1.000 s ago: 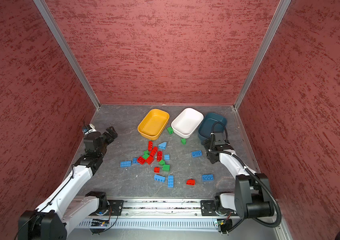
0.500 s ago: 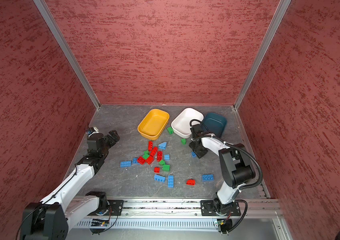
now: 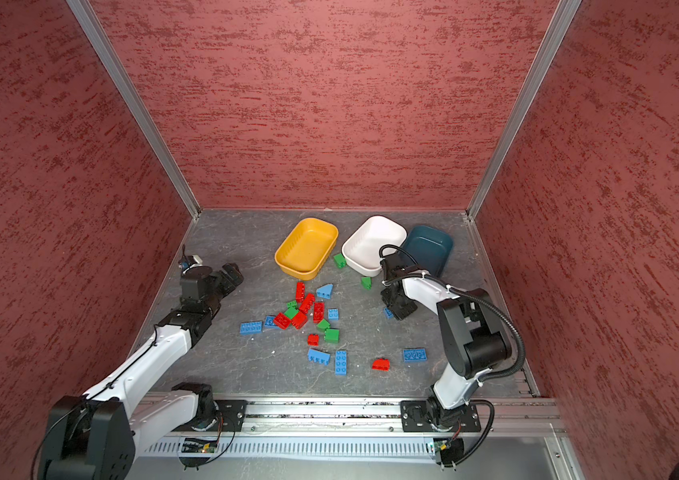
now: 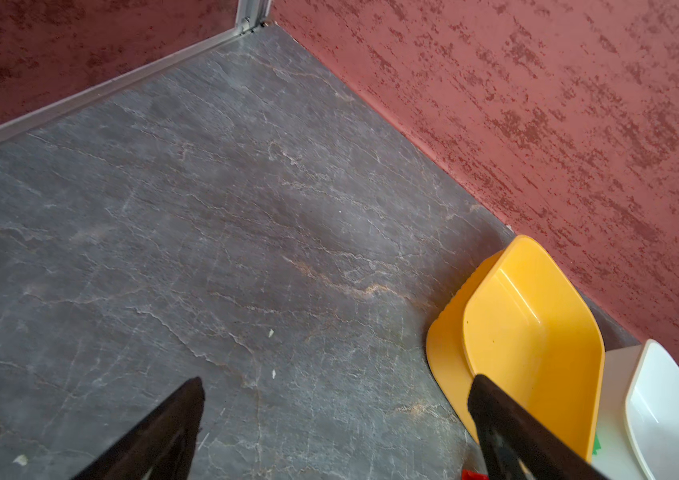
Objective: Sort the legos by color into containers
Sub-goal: 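Grasp the blue brick with the right gripper while the left reaches forward, then lift the blue brick over the teal bin and release it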
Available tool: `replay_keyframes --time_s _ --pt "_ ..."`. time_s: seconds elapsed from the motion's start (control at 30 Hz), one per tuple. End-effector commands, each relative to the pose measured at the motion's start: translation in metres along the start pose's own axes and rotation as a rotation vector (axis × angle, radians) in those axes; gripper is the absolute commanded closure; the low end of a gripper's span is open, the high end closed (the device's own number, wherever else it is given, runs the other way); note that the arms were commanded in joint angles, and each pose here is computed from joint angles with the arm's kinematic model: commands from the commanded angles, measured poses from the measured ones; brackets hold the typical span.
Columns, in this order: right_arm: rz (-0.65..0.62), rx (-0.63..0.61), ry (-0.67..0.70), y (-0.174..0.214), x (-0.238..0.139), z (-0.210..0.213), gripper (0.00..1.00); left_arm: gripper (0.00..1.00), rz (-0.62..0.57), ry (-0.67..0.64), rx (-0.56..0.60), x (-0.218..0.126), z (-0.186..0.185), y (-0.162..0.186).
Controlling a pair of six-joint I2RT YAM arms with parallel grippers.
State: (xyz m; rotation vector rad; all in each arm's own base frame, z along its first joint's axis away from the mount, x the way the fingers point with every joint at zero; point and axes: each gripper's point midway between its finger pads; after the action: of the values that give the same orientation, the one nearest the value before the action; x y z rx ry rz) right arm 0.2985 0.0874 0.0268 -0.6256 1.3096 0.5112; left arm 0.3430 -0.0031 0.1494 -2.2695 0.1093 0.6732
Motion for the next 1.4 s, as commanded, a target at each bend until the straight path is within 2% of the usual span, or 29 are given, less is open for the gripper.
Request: replay_keyframes --time_s 0.0,0.13,0.2,0.37,0.53,0.77,1.07,1.2,1.27,1.37 --pt "-0.082 0.018 -0.024 -0.008 -0.015 -0.007 0.65 0.01 0.004 -0.018 0.071 -0.003 -0.014 0.005" --pt "-0.136 0.030 -0.075 -0.014 -0.029 -0.008 0.67 0.01 0.019 -0.022 0.116 -0.006 -0.023 0.015" --pt "-0.195 0.017 -0.150 -0.022 -0.045 0.000 0.70 0.01 0.022 -0.018 0.129 -0.008 -0.027 0.020" --pt "-0.397 -0.003 -0.269 -0.055 -0.093 0.012 0.74 0.01 0.019 -0.010 0.136 -0.011 -0.038 0.024" --pt "-0.635 -0.074 -0.301 -0.107 -0.142 0.028 0.74 0.01 0.038 0.001 0.153 -0.017 -0.048 0.026" --pt "-0.737 0.010 -0.362 -0.174 -0.142 0.044 0.78 0.01 0.049 0.003 0.114 -0.024 -0.046 0.033" --pt "-0.799 -0.053 -0.279 -0.225 -0.118 0.056 0.78 0.01 0.050 0.010 0.088 -0.041 -0.049 0.025" --pt "-0.795 -0.069 -0.264 -0.235 -0.110 0.061 0.73 0.01 0.056 -0.002 0.080 -0.044 -0.046 0.024" --pt "-0.803 -0.087 -0.272 -0.237 -0.114 0.066 0.62 0.01 0.062 -0.010 0.066 -0.045 -0.044 0.026" --pt "-0.815 -0.109 -0.272 -0.236 -0.123 0.066 0.38 0.01 0.069 -0.016 0.044 -0.044 -0.042 0.028"
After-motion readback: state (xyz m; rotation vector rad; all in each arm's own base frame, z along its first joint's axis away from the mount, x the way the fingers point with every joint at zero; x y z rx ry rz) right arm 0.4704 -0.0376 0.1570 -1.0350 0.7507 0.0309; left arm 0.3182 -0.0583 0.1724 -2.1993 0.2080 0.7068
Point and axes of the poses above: each gripper's point midway between its finger pads, its own x axis out along the fingers, its own z axis along the line the jaws close on, y = z × x, and after that the axes turned 11 degrees about -x, right-handed
